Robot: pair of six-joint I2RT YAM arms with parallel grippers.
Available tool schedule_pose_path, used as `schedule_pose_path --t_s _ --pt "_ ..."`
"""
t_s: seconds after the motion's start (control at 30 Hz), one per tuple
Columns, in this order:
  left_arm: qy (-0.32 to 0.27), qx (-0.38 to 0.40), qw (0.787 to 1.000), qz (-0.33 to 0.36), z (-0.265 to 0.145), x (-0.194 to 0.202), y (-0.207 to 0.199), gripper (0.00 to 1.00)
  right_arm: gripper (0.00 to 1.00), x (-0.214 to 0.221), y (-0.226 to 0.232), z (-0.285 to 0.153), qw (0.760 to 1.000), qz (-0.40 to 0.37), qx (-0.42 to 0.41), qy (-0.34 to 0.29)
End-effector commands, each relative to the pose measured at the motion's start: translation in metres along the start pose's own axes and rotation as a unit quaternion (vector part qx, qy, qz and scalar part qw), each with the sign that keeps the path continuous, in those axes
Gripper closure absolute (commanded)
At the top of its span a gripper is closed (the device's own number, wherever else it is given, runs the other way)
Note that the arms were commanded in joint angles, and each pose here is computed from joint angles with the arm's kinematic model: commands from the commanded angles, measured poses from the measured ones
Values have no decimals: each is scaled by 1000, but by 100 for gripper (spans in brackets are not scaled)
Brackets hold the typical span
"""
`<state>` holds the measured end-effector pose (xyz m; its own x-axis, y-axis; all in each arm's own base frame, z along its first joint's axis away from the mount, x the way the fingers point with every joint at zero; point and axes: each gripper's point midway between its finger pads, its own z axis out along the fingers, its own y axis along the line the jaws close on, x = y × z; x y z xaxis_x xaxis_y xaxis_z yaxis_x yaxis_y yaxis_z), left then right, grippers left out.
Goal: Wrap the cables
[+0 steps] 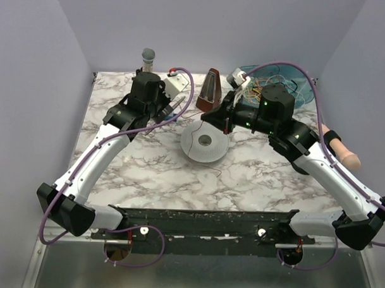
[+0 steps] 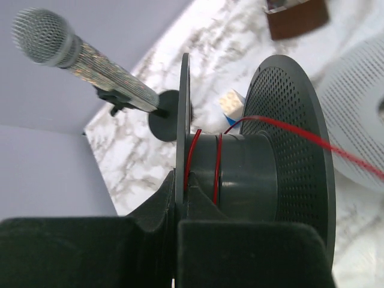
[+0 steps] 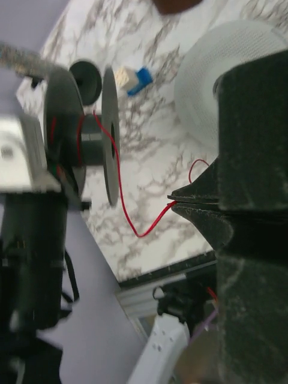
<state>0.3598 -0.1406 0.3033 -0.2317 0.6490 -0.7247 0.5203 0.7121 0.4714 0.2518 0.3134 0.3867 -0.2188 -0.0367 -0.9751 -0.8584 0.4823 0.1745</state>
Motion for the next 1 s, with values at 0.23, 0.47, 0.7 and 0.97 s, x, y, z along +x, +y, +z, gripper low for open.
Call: schedule_pose_path --t_s 0.23,0.47,0.7,0.97 --pt "-152 -155 963 -163 12 -77 83 100 99 -19 149 33 950 19 -308 -47" --pt "-237 -119 921 -286 -37 -129 135 100 99 48 125 92 970 42 -241 8" --pt "-305 -25 905 -297 -113 -185 124 100 99 91 61 130 996 -1 -85 3" --pt "-365 36 888 -276 -197 -218 113 100 92 107 22 158 1000 -14 4 -19"
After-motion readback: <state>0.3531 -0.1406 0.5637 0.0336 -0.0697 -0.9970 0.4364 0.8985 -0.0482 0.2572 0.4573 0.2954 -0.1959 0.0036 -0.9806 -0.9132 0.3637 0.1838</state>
